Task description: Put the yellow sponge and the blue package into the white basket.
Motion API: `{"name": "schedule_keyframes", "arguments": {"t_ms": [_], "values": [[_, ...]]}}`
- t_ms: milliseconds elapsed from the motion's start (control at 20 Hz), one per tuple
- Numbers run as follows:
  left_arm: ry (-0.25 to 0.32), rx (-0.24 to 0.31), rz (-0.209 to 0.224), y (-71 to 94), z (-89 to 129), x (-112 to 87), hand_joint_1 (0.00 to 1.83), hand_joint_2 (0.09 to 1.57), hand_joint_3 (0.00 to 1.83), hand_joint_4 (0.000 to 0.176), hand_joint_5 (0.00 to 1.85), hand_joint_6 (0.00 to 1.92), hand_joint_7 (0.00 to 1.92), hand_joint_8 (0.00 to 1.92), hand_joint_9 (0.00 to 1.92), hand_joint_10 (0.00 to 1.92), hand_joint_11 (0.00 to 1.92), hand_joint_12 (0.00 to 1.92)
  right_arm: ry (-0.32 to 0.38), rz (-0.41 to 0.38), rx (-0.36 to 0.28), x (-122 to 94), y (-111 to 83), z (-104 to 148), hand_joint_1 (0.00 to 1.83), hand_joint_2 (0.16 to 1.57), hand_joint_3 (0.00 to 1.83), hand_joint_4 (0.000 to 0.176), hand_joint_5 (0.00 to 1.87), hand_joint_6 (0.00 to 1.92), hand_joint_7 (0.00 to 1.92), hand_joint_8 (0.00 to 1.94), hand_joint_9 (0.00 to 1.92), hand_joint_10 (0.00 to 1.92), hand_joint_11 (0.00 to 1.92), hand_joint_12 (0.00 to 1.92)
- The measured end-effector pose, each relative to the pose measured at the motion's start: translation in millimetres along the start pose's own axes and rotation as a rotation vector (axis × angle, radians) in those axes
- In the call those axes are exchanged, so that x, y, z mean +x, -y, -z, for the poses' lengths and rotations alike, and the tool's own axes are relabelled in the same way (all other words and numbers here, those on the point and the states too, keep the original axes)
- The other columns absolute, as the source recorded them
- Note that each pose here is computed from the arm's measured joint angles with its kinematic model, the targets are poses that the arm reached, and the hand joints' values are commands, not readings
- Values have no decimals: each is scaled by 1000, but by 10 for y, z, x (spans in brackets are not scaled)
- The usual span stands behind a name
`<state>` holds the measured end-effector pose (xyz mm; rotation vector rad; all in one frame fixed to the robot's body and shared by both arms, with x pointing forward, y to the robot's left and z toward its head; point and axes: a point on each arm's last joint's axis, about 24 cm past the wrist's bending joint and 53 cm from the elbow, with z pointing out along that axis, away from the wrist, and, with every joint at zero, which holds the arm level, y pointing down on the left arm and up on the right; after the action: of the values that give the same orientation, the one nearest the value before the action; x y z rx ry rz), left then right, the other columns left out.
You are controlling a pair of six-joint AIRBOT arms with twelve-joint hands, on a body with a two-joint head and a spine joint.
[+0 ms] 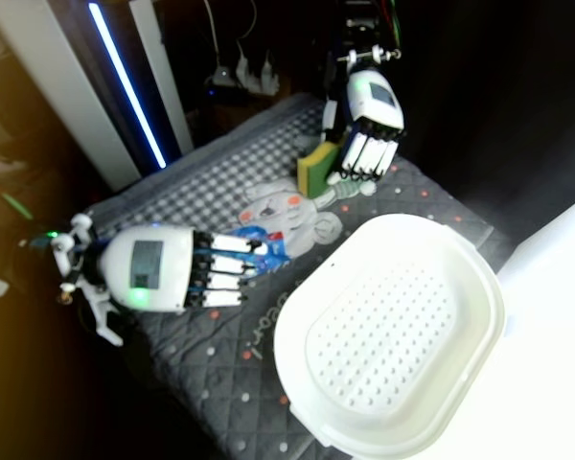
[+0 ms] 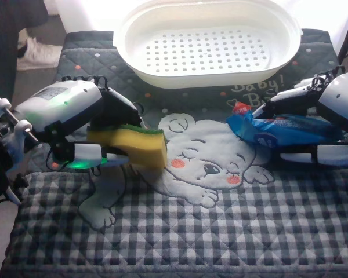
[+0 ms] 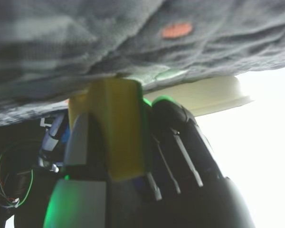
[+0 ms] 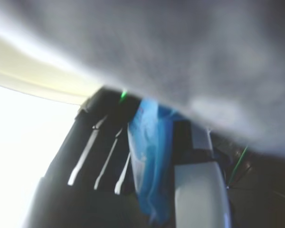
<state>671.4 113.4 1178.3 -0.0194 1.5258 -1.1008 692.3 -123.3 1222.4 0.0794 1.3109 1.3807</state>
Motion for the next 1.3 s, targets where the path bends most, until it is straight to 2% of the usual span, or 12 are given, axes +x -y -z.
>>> {"name": "schedule_keyframes", "arguments": {"t_ms": [150,250,350,500,600,850,900,950,1000,1050,1200,1300], "values": [[29,51,-19,162,61,-117,1277,1092,3,0,1205,322,950,1286,815,1170,527,1650,5,-4,-28,-27,-83,15,1391,1042,0,0,970,1018,1377,69,1116,966,918,1192],[60,98,-34,294,94,-219,1272,1108,0,0,1215,314,887,1354,762,1240,595,1647,-1,-16,-48,-46,-152,48,1305,1036,0,0,982,1039,1449,70,1308,750,1163,1272],[86,142,-47,436,57,-316,1284,1089,0,0,1168,489,963,1169,852,1037,713,1454,4,-9,-80,-95,-238,71,1287,1021,0,0,1026,914,1500,69,1373,598,1214,1200],[156,206,-68,642,-73,-590,1260,1040,0,1,1138,661,1167,759,1094,701,822,1212,77,8,-143,-411,-453,-101,1279,1063,0,0,1007,793,1190,830,1253,888,1176,1342],[198,221,-77,676,-171,-751,1389,1018,0,0,1139,636,1235,471,1146,940,894,1155,146,16,-185,-652,-565,-228,1281,1080,0,0,964,817,1156,910,1258,916,1213,1252],[265,168,-59,558,-651,-1078,1390,1028,0,0,1079,707,1177,576,1176,887,1011,1108,182,59,-163,-778,-580,-815,1269,1078,0,0,957,908,1172,817,1232,854,1162,1279],[267,155,-57,542,-767,-1119,1271,1050,0,0,1015,882,1252,572,1299,325,1074,995,194,61,-148,-835,-553,-918,1267,1066,0,0,998,879,1190,760,1232,923,1111,1422],[271,141,-57,515,-831,-1167,1271,1050,0,0,1015,882,1252,572,1299,325,1074,995,196,73,-134,-873,-528,-990,1267,1066,0,0,998,879,1190,760,1232,923,1111,1422],[262,112,-59,450,-927,-1208,1392,1036,1,0,997,889,1224,451,1168,830,1002,943,192,91,-108,-927,-501,-1108,1270,1084,0,0,966,876,1136,907,1119,1029,991,1520],[252,63,-62,334,-1098,-1273,1392,1055,0,0,971,972,1201,455,1071,991,891,950,221,103,-73,-1051,-415,-1258,1354,1093,6,0,950,1004,1032,824,992,1140,883,1428],[241,17,-47,235,-1310,-1266,1391,1058,0,0,961,983,1185,471,1077,993,949,948,226,96,-35,-1020,-301,-1399,1374,1097,0,0,939,1042,1035,802,963,1188,863,1458],[183,-64,-57,23,-1531,-1110,1395,1044,0,0,1047,821,1176,558,1073,973,956,909,188,100,44,-846,-90,-1584,1251,1145,3,0,841,1058,1001,1138,1012,1149,926,1557]]}}
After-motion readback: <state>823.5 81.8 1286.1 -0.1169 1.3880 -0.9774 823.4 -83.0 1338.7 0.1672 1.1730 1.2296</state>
